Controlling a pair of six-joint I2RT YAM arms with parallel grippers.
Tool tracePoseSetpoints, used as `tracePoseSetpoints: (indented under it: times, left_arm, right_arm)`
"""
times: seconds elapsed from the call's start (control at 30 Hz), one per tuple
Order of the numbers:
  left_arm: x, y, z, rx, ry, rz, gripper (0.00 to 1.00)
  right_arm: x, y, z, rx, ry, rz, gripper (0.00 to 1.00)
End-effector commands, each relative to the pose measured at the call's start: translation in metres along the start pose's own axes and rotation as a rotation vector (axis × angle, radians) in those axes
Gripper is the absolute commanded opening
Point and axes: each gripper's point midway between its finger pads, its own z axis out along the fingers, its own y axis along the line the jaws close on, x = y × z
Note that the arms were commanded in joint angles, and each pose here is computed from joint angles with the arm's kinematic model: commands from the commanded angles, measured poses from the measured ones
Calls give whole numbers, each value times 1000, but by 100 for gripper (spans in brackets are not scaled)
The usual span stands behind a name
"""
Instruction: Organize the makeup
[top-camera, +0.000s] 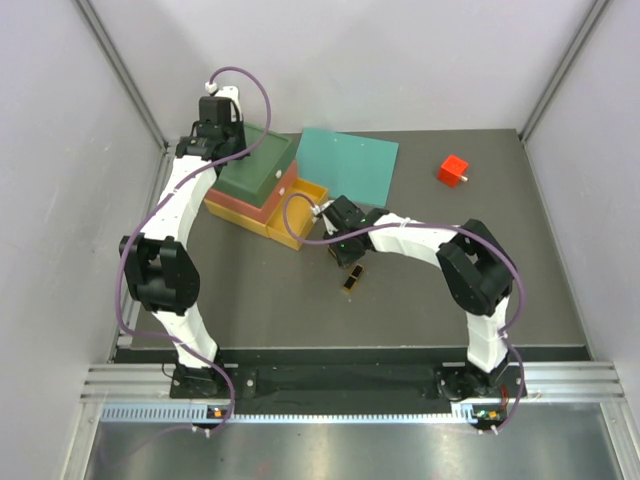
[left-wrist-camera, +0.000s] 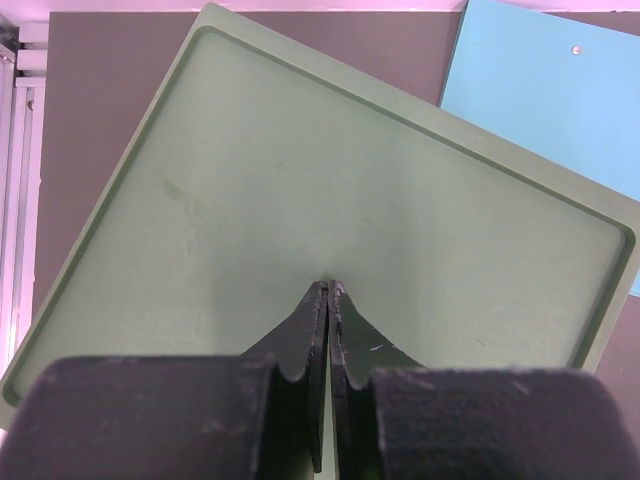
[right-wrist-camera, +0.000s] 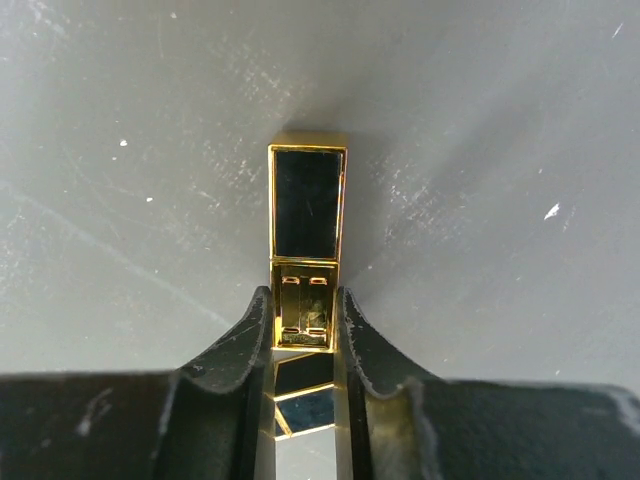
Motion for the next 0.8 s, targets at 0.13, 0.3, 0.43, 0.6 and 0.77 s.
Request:
tracePoseSetpoints:
  times: [0.13, 0.3, 0.43, 0.6, 0.77]
  left_arm:
    - [121, 12, 12, -36, 413, 48, 5]
    - [121, 11, 12, -33, 415, 46, 5]
    - [122, 11, 12, -29, 419, 44, 5]
    - [123, 10, 12, -26, 419, 43, 5]
    - [124, 10, 12, -25, 419, 44, 5]
  right_arm:
    - [-77, 9, -65, -64, -249, -10, 0]
    - [-117, 13, -97, -82, -372, -38, 0]
    - [-139, 14, -92, -80, -394, -46, 0]
    - [-174, 22, -86, -111, -436, -35, 0]
    - [-206, 28, -72, -145, -474, 28, 0]
